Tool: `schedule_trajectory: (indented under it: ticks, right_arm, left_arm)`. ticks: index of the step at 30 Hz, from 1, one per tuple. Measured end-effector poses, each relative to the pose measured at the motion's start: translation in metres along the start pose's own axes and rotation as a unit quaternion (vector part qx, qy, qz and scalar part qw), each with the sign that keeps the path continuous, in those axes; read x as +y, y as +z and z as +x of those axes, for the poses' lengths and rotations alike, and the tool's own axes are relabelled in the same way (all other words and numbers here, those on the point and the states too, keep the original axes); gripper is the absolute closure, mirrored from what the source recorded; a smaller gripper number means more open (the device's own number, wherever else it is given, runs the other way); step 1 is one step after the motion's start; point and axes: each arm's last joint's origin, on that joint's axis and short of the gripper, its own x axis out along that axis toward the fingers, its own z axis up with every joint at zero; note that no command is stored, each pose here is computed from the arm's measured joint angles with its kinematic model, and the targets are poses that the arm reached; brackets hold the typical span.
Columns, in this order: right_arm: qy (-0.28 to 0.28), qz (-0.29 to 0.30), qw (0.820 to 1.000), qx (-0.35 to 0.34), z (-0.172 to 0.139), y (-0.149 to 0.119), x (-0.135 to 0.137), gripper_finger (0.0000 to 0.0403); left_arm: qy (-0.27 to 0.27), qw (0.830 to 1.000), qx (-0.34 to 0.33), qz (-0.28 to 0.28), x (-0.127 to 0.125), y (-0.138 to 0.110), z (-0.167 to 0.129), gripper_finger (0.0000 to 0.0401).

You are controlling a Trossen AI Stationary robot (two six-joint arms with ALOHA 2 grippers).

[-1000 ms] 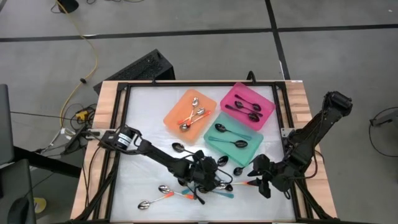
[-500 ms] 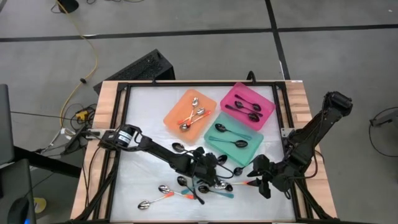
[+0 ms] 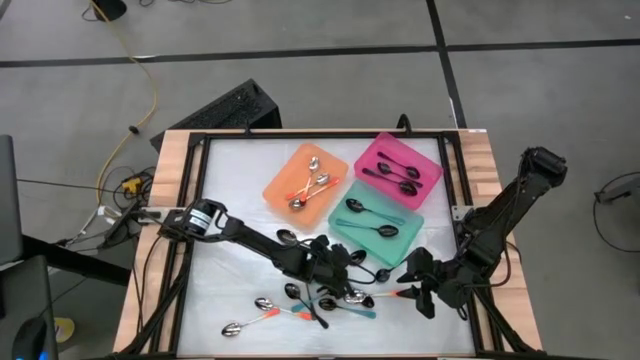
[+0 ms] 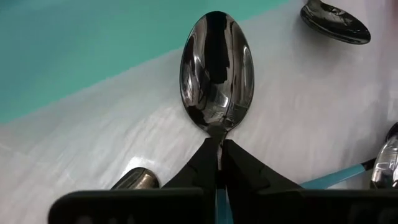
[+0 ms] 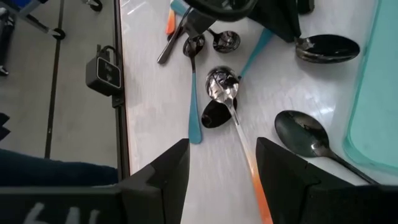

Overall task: Sort silverware by color (type)
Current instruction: Put the blue spoon into the blue bin

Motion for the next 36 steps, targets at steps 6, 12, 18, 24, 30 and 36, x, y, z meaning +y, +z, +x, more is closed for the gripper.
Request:
schedule_trajectory:
  ticks: [6, 12, 18, 24, 30, 36]
  right_arm:
    - [-0.001, 0.000, 1.000, -0.001, 0.000, 0.000, 0.000, 0.0211]
    - [-0.001, 0.000, 1.000, -0.002, 0.000, 0.000, 0.000, 0.0211]
    - [-0.012, -0.004, 1.000, -0.024, 0.000, 0.002, -0.001, 0.0211]
    - [-0.025, -0.014, 0.998, -0.052, 0.000, 0.004, -0.001, 0.0211]
    - [-0.050, 0.024, 0.993, -0.106, 0.003, 0.015, -0.006, 0.0211]
    - [-0.076, 0.125, 0.975, -0.166, 0.012, 0.041, -0.019, 0.0211]
  left_arm:
    - [-0.006, 1.000, -0.003, -0.001, -0.003, 0.002, -0.011, 0.0399]
    - [-0.008, 1.000, -0.002, 0.002, -0.003, 0.006, -0.021, 0.0399]
    - [-0.005, 1.000, -0.027, 0.000, -0.002, 0.018, -0.038, 0.0399]
    - [-0.001, 0.997, -0.082, -0.006, 0.000, 0.039, -0.069, 0.0399]
    - [0.041, 0.988, -0.151, 0.008, 0.006, 0.057, -0.099, 0.0399]
    - [0.091, 0.976, -0.186, 0.061, 0.007, 0.061, -0.111, 0.0399]
